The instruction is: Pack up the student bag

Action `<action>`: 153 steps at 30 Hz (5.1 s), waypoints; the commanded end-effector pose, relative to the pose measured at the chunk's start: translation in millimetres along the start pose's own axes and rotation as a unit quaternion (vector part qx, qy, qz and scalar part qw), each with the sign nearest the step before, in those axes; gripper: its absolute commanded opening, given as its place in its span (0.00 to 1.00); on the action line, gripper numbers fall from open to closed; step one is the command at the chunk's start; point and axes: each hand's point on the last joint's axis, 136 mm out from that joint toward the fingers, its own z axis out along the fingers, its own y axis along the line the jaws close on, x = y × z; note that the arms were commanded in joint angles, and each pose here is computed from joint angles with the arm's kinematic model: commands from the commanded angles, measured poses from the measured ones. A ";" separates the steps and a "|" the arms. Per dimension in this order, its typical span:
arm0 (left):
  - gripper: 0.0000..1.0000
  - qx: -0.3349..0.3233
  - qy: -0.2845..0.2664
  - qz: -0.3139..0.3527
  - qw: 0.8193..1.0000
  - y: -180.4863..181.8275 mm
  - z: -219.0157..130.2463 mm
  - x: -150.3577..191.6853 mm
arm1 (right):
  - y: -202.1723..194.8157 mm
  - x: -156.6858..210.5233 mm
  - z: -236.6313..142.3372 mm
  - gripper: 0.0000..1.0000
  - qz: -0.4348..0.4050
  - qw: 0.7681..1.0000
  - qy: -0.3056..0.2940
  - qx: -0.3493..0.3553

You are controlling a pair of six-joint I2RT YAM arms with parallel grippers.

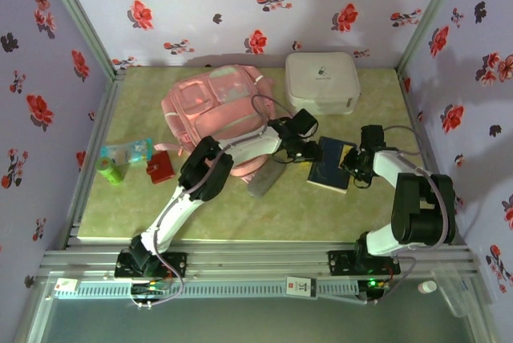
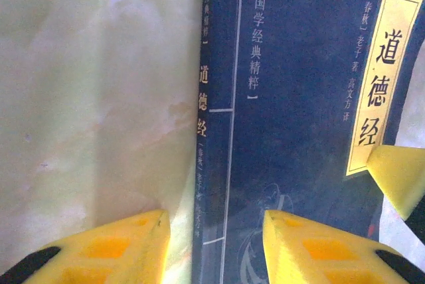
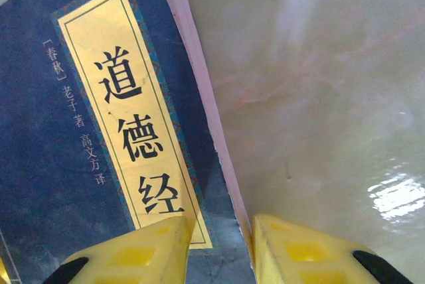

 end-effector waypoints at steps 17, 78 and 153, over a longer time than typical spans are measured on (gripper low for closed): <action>0.38 0.103 -0.007 -0.050 0.993 -34.0 -29.7 -16.1 | 30.2 15.5 14.3 0.31 0.010 0.994 0.055 -0.091; 0.00 0.061 -0.224 -0.061 0.971 18.7 -210.8 -63.9 | 104.0 -20.1 -56.0 0.78 0.040 0.953 -0.054 -0.297; 1.00 -0.168 -0.281 0.100 0.940 151.2 -303.9 -9.5 | 250.9 13.5 -154.7 0.09 -0.034 0.869 -0.127 -0.477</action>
